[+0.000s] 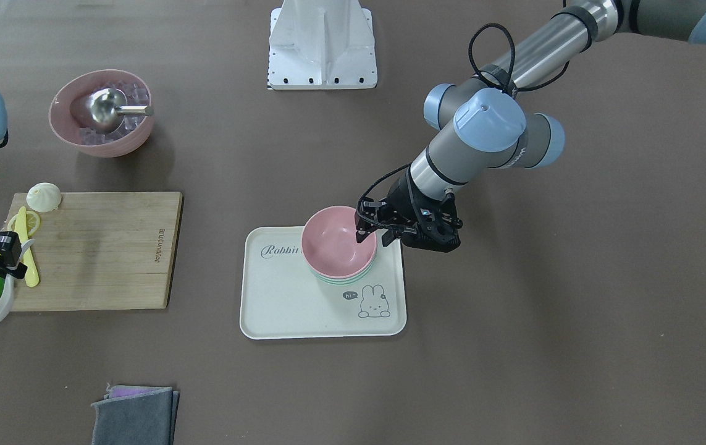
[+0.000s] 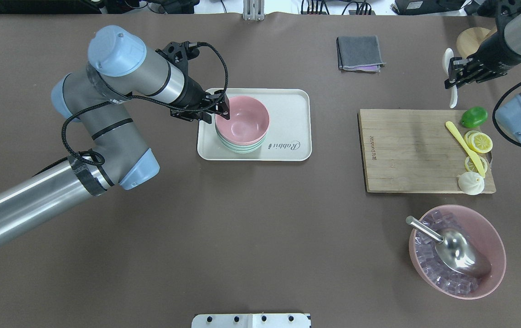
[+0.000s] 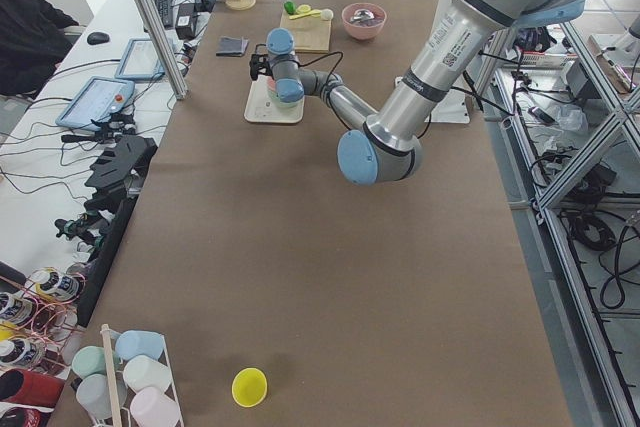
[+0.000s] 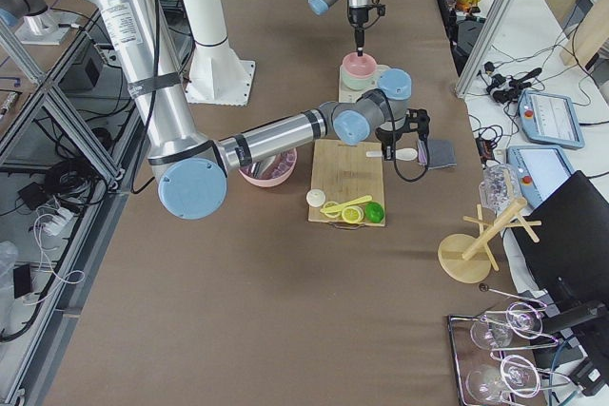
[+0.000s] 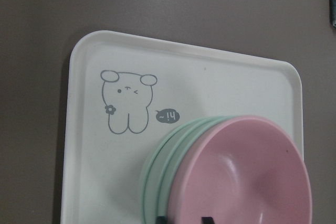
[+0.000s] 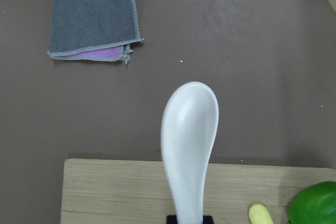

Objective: Stack pink bowl on green and place spoon
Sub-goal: 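Release the pink bowl while the right gripper carries the spoon into it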

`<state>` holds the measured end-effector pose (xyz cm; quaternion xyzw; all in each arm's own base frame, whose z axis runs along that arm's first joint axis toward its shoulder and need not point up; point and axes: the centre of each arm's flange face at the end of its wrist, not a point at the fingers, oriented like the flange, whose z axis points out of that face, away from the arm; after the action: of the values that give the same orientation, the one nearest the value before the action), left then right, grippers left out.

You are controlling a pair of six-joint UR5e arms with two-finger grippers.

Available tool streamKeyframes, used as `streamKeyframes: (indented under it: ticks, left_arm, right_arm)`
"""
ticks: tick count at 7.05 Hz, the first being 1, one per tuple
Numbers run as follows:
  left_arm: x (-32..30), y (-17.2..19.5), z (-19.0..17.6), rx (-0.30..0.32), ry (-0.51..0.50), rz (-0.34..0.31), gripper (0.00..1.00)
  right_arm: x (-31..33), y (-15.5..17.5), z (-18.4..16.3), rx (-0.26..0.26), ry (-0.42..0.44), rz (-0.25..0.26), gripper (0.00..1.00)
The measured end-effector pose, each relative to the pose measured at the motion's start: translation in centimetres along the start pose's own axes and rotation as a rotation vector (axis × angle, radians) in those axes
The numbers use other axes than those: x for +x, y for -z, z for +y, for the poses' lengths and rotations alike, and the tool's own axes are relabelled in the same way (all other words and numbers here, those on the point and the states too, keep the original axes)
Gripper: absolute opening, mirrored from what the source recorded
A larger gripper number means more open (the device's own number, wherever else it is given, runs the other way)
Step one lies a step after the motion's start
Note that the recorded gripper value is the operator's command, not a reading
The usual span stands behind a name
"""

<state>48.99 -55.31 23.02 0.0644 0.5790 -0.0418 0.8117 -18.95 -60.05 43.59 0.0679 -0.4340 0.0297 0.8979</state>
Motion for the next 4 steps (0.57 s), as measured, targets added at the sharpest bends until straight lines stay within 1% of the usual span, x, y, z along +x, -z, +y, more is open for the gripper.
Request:
streamKeyframes:
  ticks: [1,2,3,4]
  left_arm:
    - [0.2,0.4,-0.1,0.013,-0.005,0.007,0.99]
    - [0.1,1.7,-1.3,0.035,-0.003,0.015,0.99]
    - [-0.6,3.5,-3.2,0.065,0.007,0.015,0.99]
    - [-2.4,5.8,-5.4,0.081,0.028,0.011,0.99]
  right_arm:
    - [-1.8,0.6,-0.6,0.011,0.019,-0.018,0.0]
    - [-6.1,1.4,-1.5,0.023,0.055,-0.058,0.0]
    - [-11.5,1.8,-1.6,0.021,0.081,-0.108,0.0]
    - [-17.5,1.8,-0.9,0.01,0.074,-0.16,0.0]
